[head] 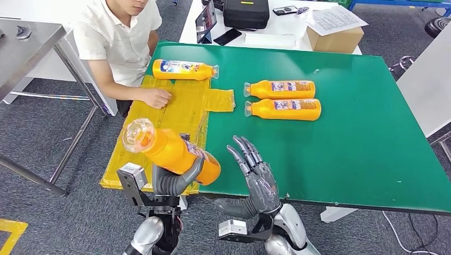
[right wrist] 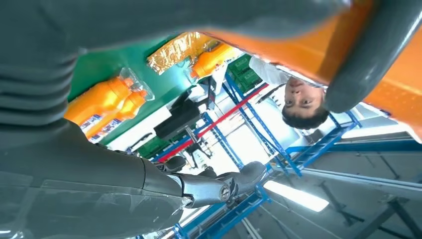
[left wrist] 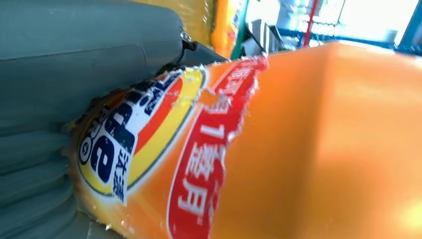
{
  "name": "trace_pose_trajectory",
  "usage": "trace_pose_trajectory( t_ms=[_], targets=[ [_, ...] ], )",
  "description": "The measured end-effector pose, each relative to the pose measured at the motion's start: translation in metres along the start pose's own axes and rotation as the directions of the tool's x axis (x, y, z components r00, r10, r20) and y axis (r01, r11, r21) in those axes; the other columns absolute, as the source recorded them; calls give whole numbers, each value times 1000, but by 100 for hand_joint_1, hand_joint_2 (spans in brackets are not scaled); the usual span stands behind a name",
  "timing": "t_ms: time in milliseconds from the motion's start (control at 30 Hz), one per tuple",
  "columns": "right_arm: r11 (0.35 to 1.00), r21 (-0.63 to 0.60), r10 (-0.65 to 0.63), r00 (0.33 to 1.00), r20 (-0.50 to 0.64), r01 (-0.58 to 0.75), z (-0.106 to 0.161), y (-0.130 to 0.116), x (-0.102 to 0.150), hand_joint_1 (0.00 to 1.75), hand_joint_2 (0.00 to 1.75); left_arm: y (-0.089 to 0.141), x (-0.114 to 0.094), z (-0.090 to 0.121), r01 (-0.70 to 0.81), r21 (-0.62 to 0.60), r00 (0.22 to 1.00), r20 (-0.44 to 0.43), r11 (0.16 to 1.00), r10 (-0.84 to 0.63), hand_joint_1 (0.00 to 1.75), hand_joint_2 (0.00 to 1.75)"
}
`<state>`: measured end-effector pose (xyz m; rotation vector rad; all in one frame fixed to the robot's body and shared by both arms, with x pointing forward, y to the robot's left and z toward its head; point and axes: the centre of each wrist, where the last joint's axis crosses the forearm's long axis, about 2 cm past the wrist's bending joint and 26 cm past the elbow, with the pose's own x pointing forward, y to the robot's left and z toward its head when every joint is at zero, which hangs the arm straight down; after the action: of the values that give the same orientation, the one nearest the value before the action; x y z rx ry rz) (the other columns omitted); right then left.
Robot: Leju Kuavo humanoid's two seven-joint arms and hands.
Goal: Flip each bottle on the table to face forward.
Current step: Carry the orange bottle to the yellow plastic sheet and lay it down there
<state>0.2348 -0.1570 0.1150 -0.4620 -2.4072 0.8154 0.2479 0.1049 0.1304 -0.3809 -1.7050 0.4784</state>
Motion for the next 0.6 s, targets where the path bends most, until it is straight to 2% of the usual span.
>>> trace_pose_trajectory(
  t_ms=[100, 200, 300, 367, 467, 533, 600],
  targets=[
    [1000, -19, 19, 1000, 12, -18, 1, -1, 1, 0, 0, 1, 2, -1, -24, 2, 1000, -17, 1000, 24, 175, 175],
    [995, -55, 83, 992, 100, -78, 1, -4, 5, 0, 0, 6, 3, -3, 7, 51, 1000, -17, 999, -6, 175, 175],
    [983, -117, 157, 977, 146, -140, -4, -10, 13, 0, 0, 13, 3, -10, 172, 131, 981, 66, 976, -181, 175, 175],
    [975, -166, 170, 978, 119, -149, -9, -14, 16, 0, 0, 18, 2, -15, 276, 143, 949, 117, 950, -293, 175, 175],
    [967, -223, 138, 989, 59, -122, -10, -17, 17, 0, 0, 23, 1, -20, 387, 128, 903, 148, 913, -404, 172, 175],
    [963, -256, 97, 995, 25, -87, -10, -17, 16, 0, 0, 26, 2, -25, 532, 108, 817, 194, 840, -543, 171, 175],
    [957, -287, 50, 999, -5, -49, -12, -17, 16, 0, 0, 28, 3, -31, 713, 70, 663, 255, 697, -704, 173, 175]
  ],
)
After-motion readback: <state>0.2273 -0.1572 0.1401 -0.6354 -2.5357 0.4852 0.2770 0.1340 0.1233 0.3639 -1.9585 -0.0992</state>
